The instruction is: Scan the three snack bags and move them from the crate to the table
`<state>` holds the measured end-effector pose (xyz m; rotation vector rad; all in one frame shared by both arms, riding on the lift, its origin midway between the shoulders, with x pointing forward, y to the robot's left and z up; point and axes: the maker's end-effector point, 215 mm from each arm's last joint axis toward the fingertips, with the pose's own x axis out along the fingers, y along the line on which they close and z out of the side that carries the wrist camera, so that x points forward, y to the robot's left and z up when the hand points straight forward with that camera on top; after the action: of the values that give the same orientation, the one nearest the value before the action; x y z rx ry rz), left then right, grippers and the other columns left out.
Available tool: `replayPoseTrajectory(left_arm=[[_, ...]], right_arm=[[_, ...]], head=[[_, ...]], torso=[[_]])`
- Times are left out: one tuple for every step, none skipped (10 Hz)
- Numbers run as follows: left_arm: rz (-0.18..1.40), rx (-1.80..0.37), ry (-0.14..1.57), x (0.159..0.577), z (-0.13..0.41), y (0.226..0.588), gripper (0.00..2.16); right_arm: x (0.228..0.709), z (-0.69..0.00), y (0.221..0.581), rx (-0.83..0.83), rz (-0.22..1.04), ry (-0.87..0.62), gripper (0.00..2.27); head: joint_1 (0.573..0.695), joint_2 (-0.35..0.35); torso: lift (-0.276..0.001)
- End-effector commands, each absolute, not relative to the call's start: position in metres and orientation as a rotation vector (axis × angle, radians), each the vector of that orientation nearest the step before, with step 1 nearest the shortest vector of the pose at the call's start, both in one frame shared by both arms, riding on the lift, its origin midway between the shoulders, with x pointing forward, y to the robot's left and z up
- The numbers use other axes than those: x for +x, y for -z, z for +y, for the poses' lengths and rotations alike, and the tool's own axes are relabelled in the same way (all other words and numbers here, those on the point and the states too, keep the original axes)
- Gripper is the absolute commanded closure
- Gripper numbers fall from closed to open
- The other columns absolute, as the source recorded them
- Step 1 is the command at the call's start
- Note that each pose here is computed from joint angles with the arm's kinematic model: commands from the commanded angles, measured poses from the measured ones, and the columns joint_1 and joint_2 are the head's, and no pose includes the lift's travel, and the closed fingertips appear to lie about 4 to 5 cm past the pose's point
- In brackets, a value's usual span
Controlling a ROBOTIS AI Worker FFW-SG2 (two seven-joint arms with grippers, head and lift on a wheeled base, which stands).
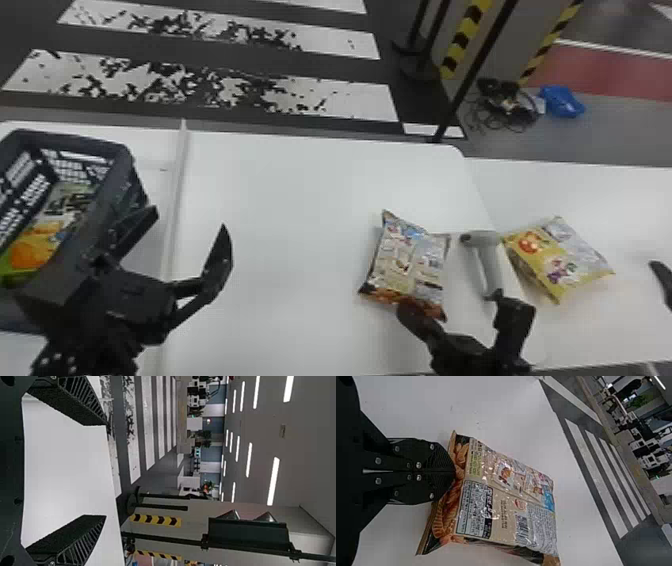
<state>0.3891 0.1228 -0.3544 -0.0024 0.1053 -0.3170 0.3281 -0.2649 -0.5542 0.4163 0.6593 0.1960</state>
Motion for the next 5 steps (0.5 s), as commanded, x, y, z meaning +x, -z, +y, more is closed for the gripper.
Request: replayPoseTrajectory(left_arm=[[0.105, -0.003, 0.317, 0.390, 0.123, 0.355, 0.03], [0.103, -0.002, 0.317, 0.391, 0.123, 0.354, 0.03], [0.102, -0.005, 0.317, 0.391, 0.123, 0.353, 0.03], [0.101, -0.005, 0.318, 0.392, 0.123, 0.353, 0.03], [0.103, -0.005, 0.320, 0.393, 0.122, 0.355, 0.03]], right_arm=[[0.328, -0.275, 0.553, 0.420, 0.654, -0.179, 2.24], [0.328, -0.279, 0.552, 0.423, 0.653, -0.172, 2.24], [0.327, -0.287, 0.552, 0.423, 0.651, -0.159, 2.24], [0.326, -0.292, 0.552, 0.425, 0.653, -0.149, 2.24], [0.326, -0.292, 0.552, 0.428, 0.653, -0.150, 2.24]], head=[[0.695, -0.222], [0.695, -0.233], [0.695, -0.241], [0.695, -0.251], [0.695, -0.261]], torso=[[-0.062], [-0.062], [-0.062], [-0.062], [-0.062]])
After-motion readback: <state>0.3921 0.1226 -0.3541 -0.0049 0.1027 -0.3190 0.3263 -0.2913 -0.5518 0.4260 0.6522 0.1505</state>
